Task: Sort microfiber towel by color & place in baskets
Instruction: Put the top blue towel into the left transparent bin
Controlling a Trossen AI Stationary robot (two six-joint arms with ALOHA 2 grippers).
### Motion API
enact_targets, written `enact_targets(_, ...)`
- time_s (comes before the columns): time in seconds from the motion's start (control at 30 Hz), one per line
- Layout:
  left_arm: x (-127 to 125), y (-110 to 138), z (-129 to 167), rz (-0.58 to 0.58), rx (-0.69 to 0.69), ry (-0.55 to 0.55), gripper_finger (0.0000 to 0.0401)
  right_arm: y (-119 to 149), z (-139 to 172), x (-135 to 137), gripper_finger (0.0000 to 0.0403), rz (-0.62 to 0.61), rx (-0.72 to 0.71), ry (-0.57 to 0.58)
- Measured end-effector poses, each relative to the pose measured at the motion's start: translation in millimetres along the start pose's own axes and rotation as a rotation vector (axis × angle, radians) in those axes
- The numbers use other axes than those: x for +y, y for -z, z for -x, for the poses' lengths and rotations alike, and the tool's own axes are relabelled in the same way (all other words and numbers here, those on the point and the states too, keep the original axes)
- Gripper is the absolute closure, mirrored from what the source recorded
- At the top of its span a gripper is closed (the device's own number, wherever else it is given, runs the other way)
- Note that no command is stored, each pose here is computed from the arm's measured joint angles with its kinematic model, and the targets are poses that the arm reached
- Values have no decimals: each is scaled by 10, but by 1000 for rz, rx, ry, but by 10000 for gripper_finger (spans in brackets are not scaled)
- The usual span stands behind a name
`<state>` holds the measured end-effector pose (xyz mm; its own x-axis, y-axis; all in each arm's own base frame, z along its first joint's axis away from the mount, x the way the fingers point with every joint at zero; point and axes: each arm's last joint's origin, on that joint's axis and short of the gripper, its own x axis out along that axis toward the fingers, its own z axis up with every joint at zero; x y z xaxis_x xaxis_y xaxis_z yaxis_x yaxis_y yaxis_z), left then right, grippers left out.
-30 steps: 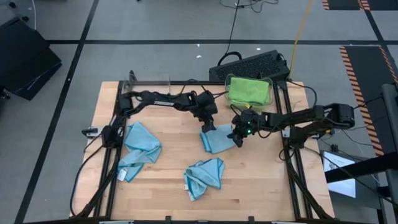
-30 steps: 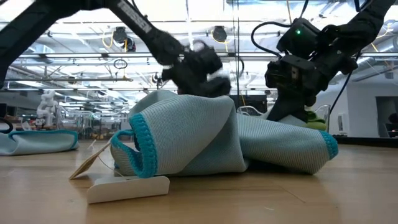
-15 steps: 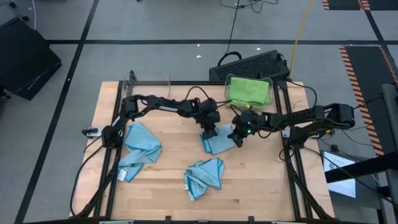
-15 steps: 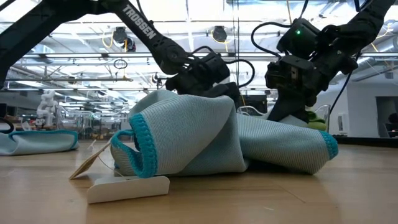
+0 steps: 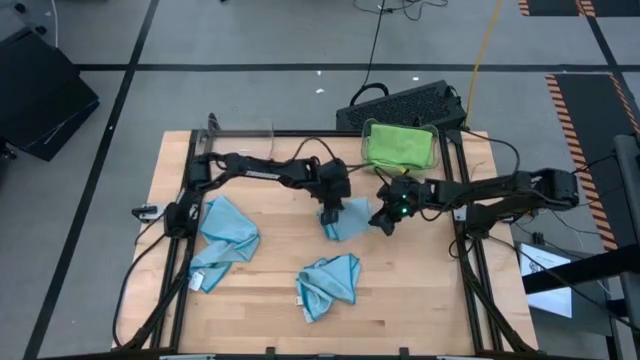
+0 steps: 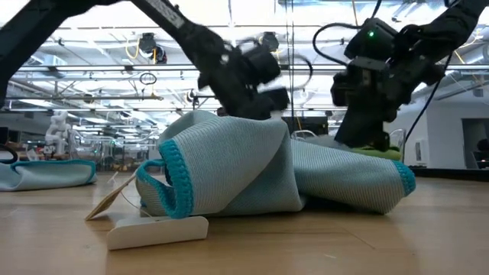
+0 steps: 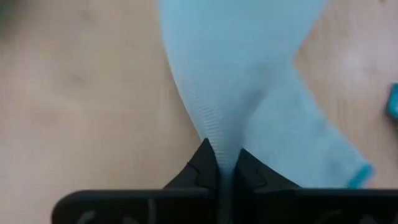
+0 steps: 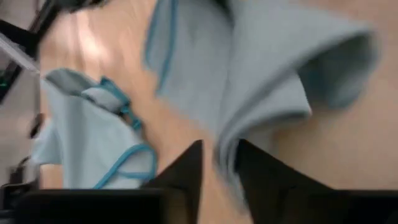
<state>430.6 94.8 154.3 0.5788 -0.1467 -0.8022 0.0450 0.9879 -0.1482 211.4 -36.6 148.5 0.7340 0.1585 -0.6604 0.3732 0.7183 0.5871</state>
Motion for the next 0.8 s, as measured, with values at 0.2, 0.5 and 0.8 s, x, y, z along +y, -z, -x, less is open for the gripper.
enact_targets(0.2,-148,-205,450,-166,-75,-85,391,-42,292,88,154,8,-91,-25)
enact_targets(0.5,-380,-331,1081,-116,-143,-122,391,-130,713,222,10,69,-400,0)
enact_targets(0.8,-338,-188,1594,146,-80,-84,391,-268,819,352,7,120,-586,-112)
